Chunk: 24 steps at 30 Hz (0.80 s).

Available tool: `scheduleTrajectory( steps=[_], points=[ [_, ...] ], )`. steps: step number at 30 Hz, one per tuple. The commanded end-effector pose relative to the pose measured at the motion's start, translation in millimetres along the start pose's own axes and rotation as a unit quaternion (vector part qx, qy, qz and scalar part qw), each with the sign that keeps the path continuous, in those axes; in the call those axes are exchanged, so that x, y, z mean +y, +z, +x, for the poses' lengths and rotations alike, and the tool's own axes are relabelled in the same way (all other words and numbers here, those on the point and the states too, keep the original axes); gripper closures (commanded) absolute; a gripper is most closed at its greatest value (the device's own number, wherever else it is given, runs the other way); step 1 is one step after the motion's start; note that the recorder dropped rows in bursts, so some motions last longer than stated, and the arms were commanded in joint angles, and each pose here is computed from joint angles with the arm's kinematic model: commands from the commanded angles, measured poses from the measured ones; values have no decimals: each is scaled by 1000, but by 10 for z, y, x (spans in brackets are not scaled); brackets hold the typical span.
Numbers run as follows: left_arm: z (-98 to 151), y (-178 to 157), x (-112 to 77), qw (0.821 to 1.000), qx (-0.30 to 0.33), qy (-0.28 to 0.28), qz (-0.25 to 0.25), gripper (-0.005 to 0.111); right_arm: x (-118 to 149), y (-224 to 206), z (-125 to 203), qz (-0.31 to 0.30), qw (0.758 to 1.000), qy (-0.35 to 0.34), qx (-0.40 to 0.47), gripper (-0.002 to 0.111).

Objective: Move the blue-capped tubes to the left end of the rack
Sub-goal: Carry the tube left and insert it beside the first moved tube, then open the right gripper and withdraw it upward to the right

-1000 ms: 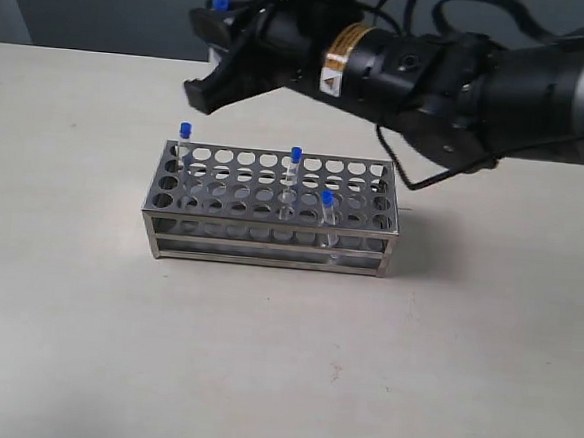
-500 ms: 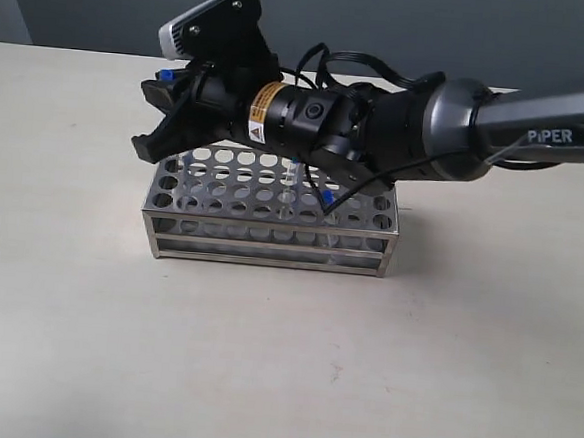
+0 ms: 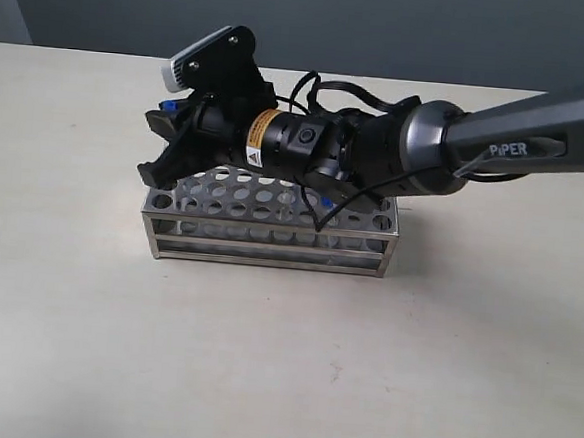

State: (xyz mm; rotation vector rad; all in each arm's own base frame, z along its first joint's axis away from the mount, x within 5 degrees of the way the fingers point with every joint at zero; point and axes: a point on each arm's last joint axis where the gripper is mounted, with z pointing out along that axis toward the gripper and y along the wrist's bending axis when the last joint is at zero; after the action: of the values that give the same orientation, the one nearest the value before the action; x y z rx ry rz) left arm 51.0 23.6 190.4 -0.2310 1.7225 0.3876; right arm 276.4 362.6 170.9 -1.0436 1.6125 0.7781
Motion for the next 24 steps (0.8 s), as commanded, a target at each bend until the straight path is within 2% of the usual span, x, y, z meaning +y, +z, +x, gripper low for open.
scheduleTrajectory(
  steps=[1,8,14,17,20,24],
  points=[
    [-22,-8,-1,1000,-7,-2,3,106,8,39,69,-6,1000,-4,5,106],
    [-22,-8,-1,1000,-7,-2,3,106,15,67,144,-12,1000,-8,13,105],
    [-22,-8,-1,1000,-7,-2,3,106,19,66,143,-14,1000,-12,13,72],
    [-22,-8,-1,1000,-7,-2,3,106,19,61,131,-13,1000,-12,12,69],
    [-22,-8,-1,1000,-7,-2,3,106,11,0,-21,-6,1000,-11,-1,69],
    [-24,-8,-1,1000,-8,-2,3,106,-74,-267,-471,42,999,-1,-11,69]
  ],
)
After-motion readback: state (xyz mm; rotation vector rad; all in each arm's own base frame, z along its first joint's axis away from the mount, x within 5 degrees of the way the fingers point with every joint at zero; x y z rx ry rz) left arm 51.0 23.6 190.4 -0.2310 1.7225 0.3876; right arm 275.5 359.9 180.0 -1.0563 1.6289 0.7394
